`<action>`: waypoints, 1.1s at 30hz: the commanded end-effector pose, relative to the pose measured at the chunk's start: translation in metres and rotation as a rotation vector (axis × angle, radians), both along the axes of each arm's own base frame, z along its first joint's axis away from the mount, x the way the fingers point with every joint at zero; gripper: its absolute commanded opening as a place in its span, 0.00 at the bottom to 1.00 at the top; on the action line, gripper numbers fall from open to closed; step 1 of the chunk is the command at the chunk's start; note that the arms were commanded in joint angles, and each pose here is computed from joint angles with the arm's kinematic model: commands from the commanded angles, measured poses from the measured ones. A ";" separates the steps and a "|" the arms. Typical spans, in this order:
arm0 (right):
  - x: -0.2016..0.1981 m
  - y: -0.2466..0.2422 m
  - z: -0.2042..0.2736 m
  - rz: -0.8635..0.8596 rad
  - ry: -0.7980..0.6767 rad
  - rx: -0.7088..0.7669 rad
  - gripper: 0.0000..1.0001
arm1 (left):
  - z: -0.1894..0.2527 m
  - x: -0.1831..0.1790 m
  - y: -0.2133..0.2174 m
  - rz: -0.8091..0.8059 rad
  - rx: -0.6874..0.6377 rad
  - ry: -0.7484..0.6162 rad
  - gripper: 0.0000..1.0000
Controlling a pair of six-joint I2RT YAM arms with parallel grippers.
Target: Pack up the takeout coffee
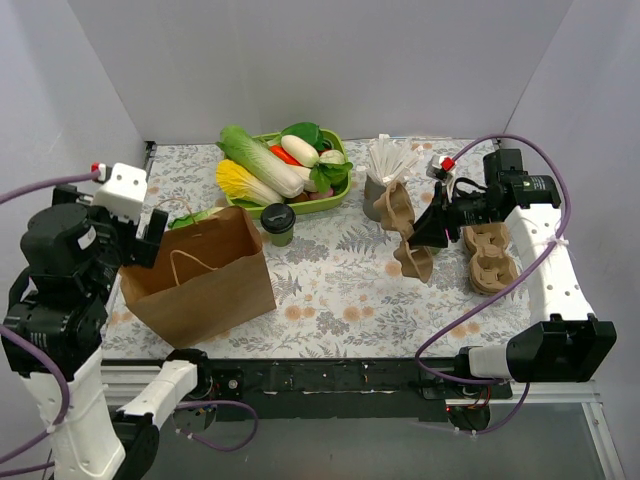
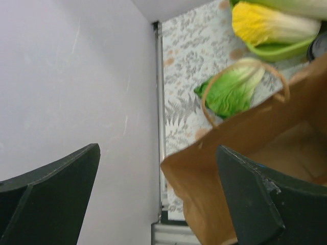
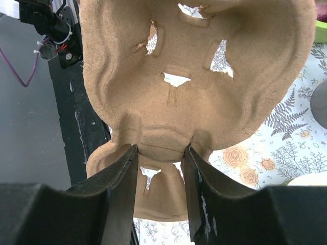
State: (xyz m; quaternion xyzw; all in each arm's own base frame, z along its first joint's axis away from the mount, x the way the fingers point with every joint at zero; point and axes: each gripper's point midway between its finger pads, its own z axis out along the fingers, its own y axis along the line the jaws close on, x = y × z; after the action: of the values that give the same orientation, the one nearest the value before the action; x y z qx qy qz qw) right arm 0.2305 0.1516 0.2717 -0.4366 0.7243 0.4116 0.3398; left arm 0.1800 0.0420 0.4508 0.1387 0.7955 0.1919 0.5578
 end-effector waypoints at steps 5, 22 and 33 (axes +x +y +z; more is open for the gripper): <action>-0.006 0.010 0.014 0.028 -0.033 0.072 0.01 | -0.087 -0.013 0.004 -0.018 0.071 0.264 0.98; -0.013 0.012 0.012 0.005 -0.012 0.067 0.01 | -0.147 0.056 -0.025 -0.209 0.085 0.575 0.49; -0.006 0.003 0.021 -0.020 -0.089 -0.056 0.01 | -0.124 0.032 -0.057 -0.440 0.069 0.435 0.00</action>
State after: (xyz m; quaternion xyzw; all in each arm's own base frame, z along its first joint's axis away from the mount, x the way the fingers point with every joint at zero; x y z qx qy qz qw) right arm 0.2236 0.1546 0.2722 -0.4376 0.7315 0.3947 0.3430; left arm 0.2270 0.0108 0.3267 0.3180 0.8603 0.1223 0.3792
